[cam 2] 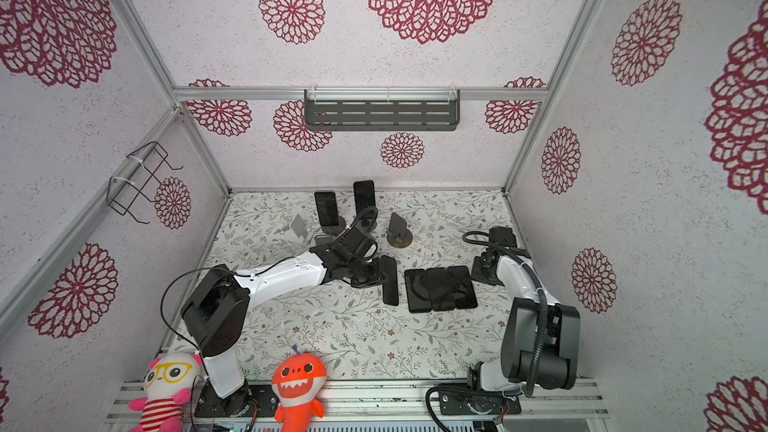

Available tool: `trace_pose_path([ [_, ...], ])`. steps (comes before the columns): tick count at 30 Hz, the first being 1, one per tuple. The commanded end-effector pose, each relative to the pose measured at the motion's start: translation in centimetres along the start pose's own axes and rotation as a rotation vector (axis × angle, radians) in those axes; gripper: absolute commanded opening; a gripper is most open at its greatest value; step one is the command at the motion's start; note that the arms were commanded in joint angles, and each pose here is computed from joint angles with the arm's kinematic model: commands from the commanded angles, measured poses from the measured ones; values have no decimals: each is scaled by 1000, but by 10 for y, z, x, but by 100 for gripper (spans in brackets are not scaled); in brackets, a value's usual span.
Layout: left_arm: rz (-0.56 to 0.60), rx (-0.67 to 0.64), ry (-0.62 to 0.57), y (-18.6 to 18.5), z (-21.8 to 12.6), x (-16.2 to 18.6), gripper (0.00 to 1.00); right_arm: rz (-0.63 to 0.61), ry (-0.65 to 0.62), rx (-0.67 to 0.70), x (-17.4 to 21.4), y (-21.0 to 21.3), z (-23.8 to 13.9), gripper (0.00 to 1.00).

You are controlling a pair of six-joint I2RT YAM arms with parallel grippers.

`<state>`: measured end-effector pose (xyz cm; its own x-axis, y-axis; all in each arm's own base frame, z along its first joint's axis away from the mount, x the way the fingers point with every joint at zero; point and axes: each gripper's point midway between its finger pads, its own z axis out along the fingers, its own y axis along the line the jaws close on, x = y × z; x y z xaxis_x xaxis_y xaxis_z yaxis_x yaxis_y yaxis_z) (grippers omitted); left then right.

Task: Remove the phone from the phone stand
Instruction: 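Lower the phone flat beside the other phones and open the left gripper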

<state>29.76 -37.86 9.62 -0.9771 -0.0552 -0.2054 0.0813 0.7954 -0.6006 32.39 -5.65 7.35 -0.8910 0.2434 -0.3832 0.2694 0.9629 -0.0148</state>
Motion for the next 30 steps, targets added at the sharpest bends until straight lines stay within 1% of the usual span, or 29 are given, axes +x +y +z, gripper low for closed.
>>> trace_pose_path([
  [1, -12, 37, -59, -17, -1, -13, 0, 36, -8, 8, -6, -2, 11, 0],
  [5, -18, 31, -56, -12, 6, -11, 0, 50, 33, 18, 4, -2, 27, 0],
  [11, -18, 35, -18, -10, 19, -7, 0, 83, 90, 46, 14, -6, 44, 0],
  [20, -47, 50, 9, -9, 28, -3, 0, 95, 105, 5, 17, 3, 50, 0],
  [21, -62, 35, 30, -1, 39, 1, 0, 95, 104, 3, 17, 3, 50, 0],
  [24, -93, 62, 62, -2, 46, 6, 0, 93, 109, 2, 18, 3, 51, 0],
  [27, -124, 80, 65, -2, 51, 8, 0, 95, 106, 1, 17, 3, 51, 0],
  [30, -142, 62, 64, 3, 54, 9, 0, 96, 101, -8, 16, 5, 50, 0],
])
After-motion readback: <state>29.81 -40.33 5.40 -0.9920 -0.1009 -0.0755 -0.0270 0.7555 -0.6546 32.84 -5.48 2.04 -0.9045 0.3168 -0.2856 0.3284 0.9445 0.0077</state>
